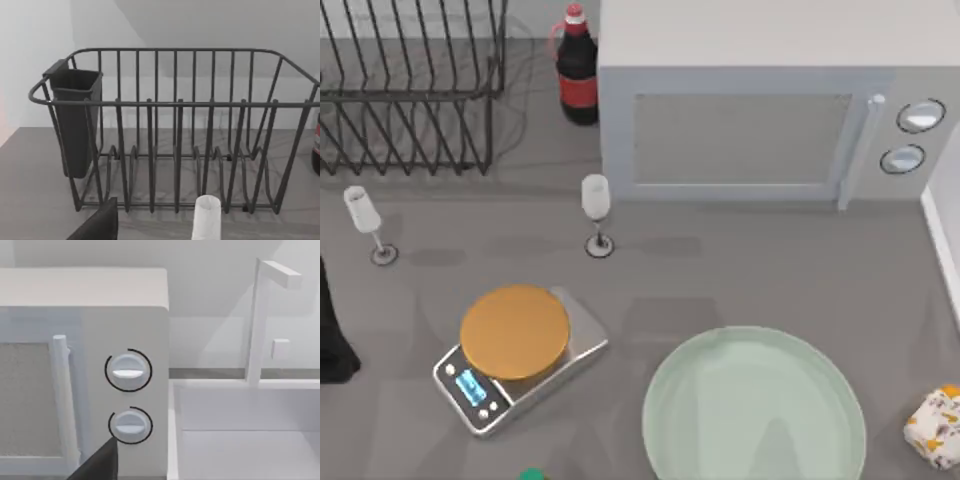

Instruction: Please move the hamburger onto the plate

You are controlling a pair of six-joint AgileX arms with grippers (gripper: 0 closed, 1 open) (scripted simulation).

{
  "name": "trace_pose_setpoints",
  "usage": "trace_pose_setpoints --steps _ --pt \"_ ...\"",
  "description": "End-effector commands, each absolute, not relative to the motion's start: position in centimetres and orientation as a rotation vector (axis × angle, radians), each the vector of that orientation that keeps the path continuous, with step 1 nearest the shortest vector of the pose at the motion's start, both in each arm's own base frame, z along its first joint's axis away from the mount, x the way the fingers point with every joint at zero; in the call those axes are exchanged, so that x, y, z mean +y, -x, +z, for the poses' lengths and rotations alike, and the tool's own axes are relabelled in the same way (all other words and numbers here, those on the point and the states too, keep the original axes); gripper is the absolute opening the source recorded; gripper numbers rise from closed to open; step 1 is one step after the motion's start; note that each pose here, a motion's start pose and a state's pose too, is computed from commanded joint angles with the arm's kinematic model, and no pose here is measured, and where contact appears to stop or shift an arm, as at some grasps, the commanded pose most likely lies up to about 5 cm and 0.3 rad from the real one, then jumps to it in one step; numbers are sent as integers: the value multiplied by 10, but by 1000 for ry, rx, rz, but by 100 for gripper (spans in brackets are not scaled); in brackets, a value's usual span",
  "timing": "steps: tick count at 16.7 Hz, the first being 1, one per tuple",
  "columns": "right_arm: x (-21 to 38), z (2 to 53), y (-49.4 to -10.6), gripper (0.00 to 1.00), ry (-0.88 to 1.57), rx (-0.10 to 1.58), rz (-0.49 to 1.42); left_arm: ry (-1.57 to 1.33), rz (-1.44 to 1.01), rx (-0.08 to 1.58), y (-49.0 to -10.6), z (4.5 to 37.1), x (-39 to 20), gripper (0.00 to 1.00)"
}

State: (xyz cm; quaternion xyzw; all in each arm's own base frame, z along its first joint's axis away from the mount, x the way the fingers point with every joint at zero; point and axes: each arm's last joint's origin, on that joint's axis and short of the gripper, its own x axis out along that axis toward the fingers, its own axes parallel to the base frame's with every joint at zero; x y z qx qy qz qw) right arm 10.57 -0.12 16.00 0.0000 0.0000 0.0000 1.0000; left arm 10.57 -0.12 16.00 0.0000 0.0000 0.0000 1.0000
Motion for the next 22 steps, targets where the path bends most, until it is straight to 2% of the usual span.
trace_pose_setpoints --steps 4,7,10,17,22 --pt "0 164 -106 100 10 36 9 0 0 0 -106 160 -1 100" --pt "4 175 -110 100 45 174 48 0 0 0 -106 160 -1 100" --pt "11 184 -122 100 106 417 114 0 0 0 -106 160 -1 100" --pt "41 183 -171 100 311 1108 323 0 0 0 -106 160 -1 100" --pt "64 176 -201 100 440 1420 441 0 0 0 -106 160 -1 100"
